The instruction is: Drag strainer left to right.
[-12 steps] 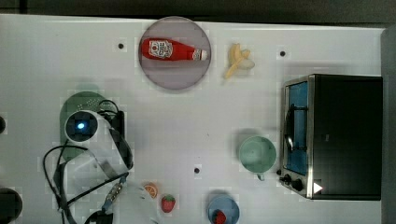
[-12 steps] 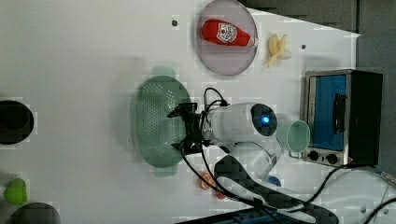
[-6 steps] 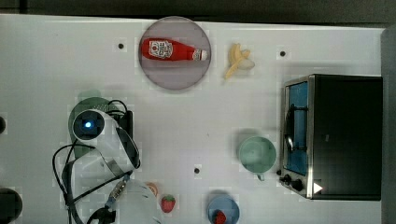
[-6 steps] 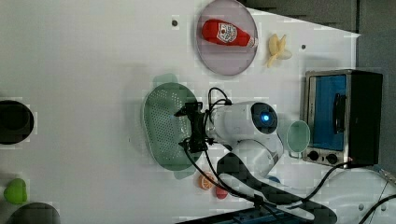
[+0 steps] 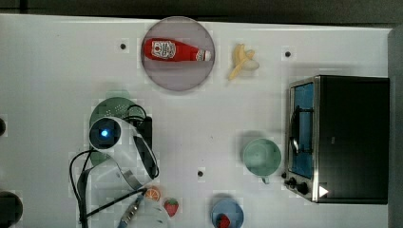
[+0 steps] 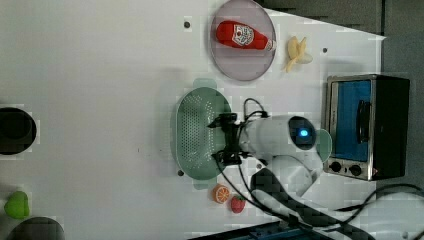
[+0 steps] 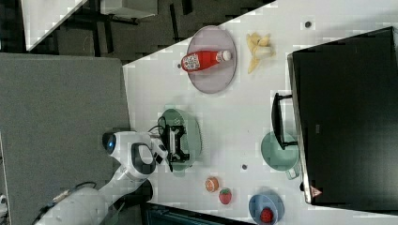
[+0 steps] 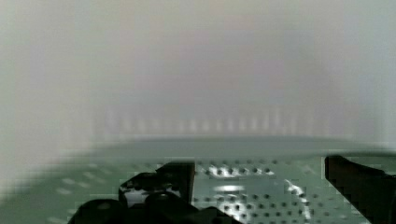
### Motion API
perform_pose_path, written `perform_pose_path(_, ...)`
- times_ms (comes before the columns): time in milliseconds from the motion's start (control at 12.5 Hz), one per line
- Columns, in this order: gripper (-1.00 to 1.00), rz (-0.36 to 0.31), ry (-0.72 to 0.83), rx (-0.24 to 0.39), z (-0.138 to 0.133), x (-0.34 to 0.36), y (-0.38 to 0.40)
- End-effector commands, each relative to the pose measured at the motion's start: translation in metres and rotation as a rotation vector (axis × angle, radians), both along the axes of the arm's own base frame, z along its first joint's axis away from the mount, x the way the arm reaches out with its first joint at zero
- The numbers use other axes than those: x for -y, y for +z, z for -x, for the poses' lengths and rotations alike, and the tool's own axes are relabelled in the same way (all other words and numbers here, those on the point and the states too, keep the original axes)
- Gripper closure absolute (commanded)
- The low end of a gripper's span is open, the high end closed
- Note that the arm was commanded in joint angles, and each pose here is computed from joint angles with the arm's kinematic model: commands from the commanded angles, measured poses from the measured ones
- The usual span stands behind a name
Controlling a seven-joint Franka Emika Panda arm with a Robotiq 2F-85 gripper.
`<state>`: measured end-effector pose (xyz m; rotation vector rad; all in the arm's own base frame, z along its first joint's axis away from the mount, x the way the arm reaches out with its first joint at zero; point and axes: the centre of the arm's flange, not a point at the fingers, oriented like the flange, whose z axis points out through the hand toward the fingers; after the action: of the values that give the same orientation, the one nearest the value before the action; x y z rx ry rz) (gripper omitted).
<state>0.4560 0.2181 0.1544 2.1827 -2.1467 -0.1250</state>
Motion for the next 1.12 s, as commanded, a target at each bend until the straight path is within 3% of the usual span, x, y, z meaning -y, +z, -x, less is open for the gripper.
perform_pose_path(80, -1.0, 0.013, -0.035, 0.037, -0.019, 0.048, 0.008)
perform_pose_path(1120, -1.0, 0.102, -0.04, 0.02, -0.031, 0.207, 0.005)
